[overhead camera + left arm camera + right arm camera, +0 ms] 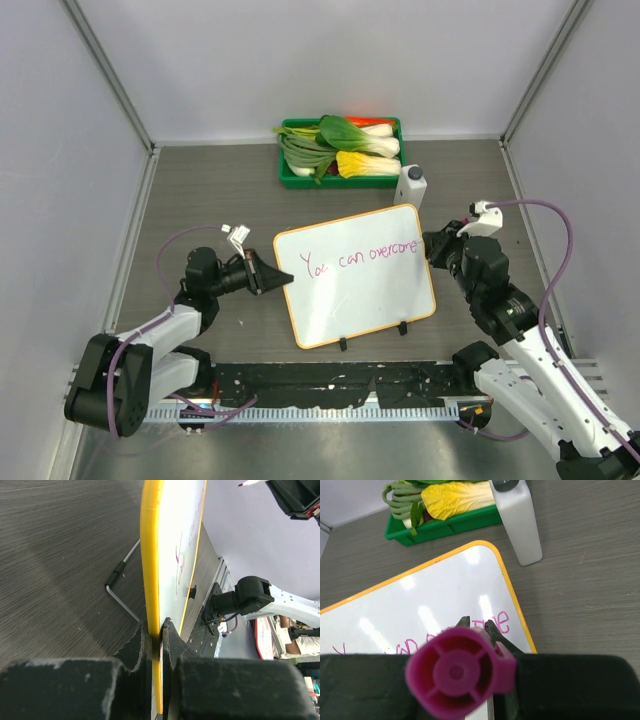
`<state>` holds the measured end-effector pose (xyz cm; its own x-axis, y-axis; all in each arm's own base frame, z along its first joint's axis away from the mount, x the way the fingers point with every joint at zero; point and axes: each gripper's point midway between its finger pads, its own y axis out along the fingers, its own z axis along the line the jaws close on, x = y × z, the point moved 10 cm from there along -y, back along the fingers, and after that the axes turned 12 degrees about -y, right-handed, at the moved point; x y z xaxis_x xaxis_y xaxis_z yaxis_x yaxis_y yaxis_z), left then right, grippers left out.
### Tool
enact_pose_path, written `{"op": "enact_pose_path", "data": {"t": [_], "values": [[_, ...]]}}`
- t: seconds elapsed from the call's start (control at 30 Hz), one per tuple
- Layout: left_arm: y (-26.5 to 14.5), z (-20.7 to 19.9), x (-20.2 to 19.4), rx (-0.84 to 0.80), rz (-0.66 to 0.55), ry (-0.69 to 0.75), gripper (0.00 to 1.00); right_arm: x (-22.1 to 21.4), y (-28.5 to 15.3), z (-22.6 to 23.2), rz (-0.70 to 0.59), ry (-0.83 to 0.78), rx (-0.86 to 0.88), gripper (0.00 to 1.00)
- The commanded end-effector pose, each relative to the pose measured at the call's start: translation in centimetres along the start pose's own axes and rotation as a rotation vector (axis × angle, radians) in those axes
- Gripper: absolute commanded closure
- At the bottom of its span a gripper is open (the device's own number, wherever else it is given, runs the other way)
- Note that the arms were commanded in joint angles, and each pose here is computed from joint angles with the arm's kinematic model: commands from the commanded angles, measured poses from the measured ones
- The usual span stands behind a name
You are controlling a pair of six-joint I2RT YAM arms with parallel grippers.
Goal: Write a sentence on the whiteboard
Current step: Write on the whiteboard at the whiteboard stand.
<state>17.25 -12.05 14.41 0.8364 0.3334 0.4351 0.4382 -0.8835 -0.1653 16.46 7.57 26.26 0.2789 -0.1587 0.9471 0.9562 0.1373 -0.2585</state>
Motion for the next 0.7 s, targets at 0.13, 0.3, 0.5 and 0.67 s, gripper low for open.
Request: {"op": "enact_pose_path", "data": {"t": [0.13,0.3,0.5,0.67], "values": [[0.1,0.9,0.2,0.041,-0.026,0.072,1.0,-0.7,0.1,0.3,0.017,-0.018,0.067,0.99],[0.3,1.1,0.2,0.036,-0.013,0.058,1.0,-0.5,0.6,0.7,0.027,-0.033,0.091,0.99],[0.4,1.1,0.3,0.042,-0.012,0.057,1.0,-0.8,1.7,1.0,0.039,-0.05,0.099,0.99],[0.4,1.1,0.4,0.044,-0.016,0.064,1.0,-1.1,2.5,1.3,0.038,-0.072,0.131,0.99]]}}
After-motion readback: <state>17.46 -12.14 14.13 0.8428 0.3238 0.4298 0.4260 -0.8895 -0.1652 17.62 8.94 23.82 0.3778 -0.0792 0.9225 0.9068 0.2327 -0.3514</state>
